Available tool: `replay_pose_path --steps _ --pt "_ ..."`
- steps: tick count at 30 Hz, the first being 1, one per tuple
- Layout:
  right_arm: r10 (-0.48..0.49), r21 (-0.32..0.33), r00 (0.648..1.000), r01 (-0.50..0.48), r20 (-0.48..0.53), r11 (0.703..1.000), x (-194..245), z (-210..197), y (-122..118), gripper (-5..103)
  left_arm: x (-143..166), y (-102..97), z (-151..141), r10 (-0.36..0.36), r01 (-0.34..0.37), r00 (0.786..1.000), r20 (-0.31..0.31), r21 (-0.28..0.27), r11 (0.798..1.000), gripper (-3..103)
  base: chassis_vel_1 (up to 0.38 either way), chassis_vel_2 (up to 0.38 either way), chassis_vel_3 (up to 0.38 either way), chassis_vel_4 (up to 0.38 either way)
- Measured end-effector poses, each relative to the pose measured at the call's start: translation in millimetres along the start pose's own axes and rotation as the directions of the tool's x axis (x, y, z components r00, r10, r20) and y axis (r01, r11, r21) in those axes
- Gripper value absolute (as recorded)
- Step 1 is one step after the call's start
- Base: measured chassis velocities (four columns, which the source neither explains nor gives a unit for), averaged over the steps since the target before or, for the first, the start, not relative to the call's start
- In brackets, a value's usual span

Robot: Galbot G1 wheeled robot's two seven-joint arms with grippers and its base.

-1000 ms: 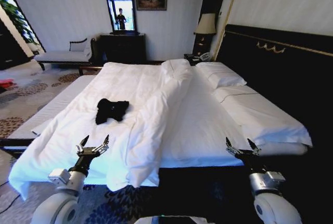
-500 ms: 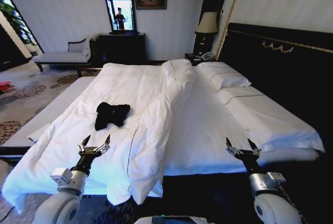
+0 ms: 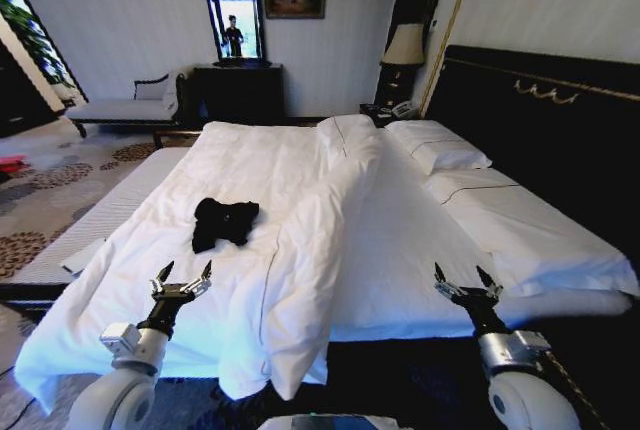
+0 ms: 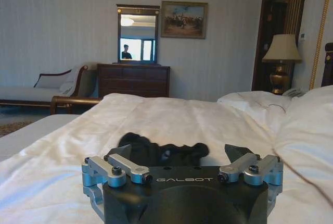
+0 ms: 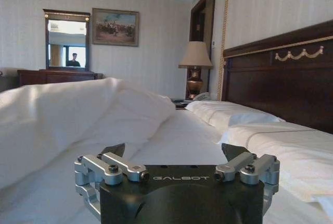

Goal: Fold the clothes on the bed.

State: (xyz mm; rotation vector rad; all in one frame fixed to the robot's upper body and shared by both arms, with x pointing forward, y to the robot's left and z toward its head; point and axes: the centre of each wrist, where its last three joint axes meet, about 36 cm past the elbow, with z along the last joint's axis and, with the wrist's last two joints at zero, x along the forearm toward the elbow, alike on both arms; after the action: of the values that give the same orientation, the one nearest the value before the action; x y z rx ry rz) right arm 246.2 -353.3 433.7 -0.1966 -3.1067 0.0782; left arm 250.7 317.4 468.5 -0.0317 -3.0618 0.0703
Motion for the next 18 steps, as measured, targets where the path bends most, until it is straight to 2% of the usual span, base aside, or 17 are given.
replay_pose_path --steps 12,18 --pt "0.007 -0.013 1.0 -0.007 -0.007 1.0 4 -5 5 100 -1 -1.0 1 0.0 0.0 1.0 0.0 -0.001 1.0 100 0.129 0.248 -0.13 -0.241" --pt "-0.004 -0.122 0.998 -0.004 -0.064 0.993 17 -30 24 100 0 0.0 3 -0.006 0.006 1.0 -0.004 -0.001 1.0 100 0.03 0.161 -0.041 -0.173"
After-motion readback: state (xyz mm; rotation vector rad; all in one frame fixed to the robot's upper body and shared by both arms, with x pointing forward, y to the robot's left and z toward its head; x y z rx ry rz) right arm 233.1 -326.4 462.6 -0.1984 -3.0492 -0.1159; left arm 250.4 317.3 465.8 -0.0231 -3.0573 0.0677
